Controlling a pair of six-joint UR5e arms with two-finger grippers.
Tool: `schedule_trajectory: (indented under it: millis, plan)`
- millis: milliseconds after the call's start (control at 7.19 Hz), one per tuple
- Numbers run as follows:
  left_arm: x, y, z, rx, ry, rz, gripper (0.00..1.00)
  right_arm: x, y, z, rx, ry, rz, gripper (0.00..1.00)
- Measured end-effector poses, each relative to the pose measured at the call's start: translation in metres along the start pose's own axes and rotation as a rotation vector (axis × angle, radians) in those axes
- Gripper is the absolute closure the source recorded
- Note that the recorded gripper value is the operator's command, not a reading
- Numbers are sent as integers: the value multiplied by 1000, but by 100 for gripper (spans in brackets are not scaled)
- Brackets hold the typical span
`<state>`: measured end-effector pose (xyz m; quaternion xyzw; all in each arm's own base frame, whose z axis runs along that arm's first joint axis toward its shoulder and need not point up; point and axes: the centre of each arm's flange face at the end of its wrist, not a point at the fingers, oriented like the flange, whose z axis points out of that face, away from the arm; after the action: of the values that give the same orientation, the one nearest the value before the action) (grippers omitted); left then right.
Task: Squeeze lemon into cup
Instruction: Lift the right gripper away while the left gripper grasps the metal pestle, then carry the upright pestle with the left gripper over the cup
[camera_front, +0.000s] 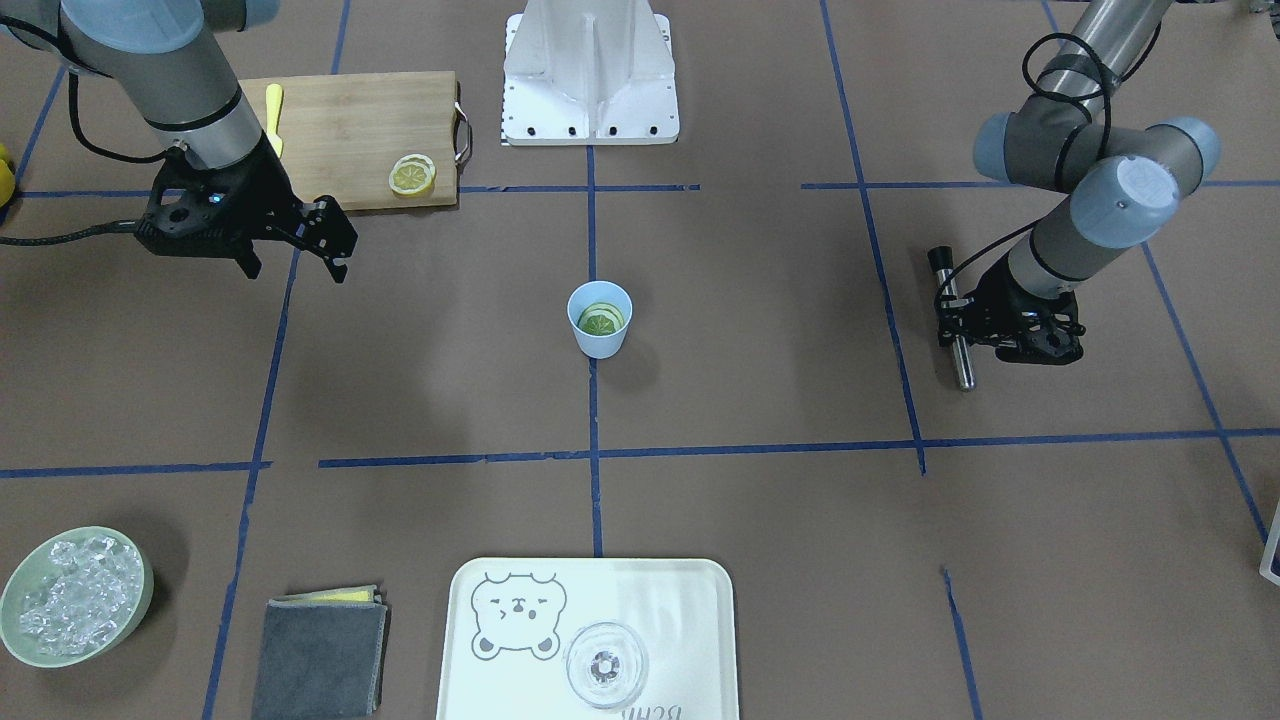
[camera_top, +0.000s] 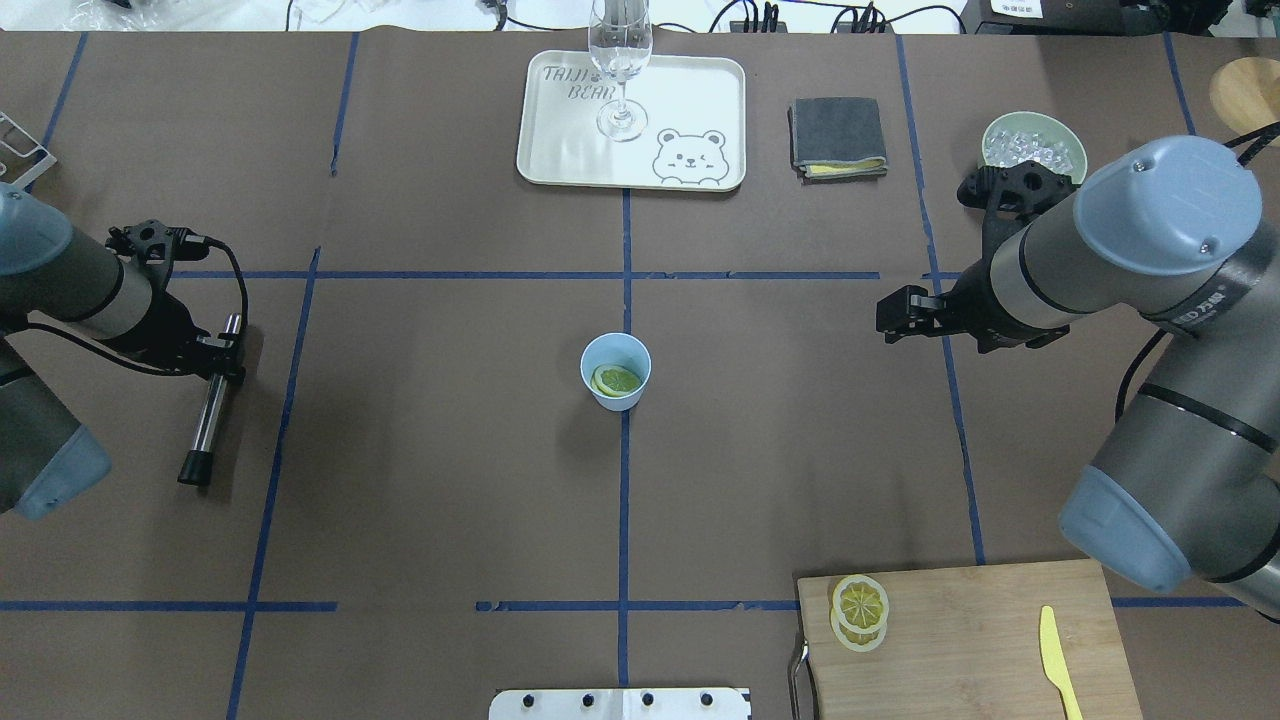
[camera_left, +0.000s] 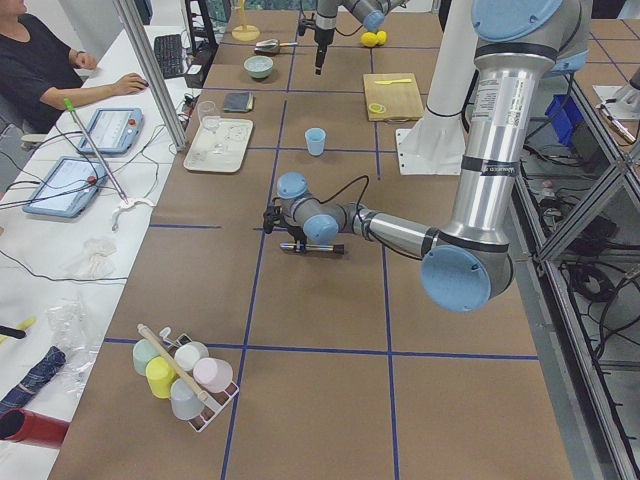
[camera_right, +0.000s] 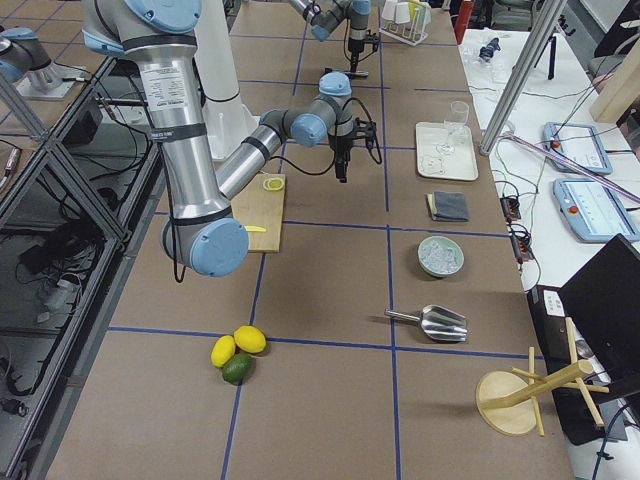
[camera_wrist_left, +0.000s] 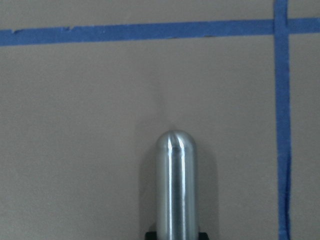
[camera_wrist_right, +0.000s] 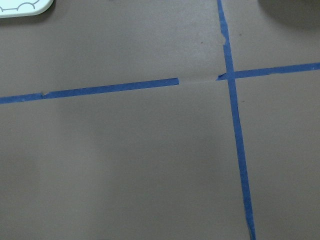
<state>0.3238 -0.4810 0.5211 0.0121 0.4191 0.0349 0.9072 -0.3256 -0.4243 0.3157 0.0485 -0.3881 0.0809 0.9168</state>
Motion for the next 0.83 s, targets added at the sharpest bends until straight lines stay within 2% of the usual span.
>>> schedule_trajectory:
  millis: [278,417,556,834]
  plan:
    - [20,-1,-27,68,7,29,100,1,0,1,-1,3,-2,0]
    - [50,-3,-56,111,30,55,100,1,0,-1,1,0,-3,0]
    - [88,-10,-88,171,63,90,100,1,0,-3,3,-4,-4,0]
    - [179,-34,-152,335,135,153,100,0,0,-4,10,-4,-3,0]
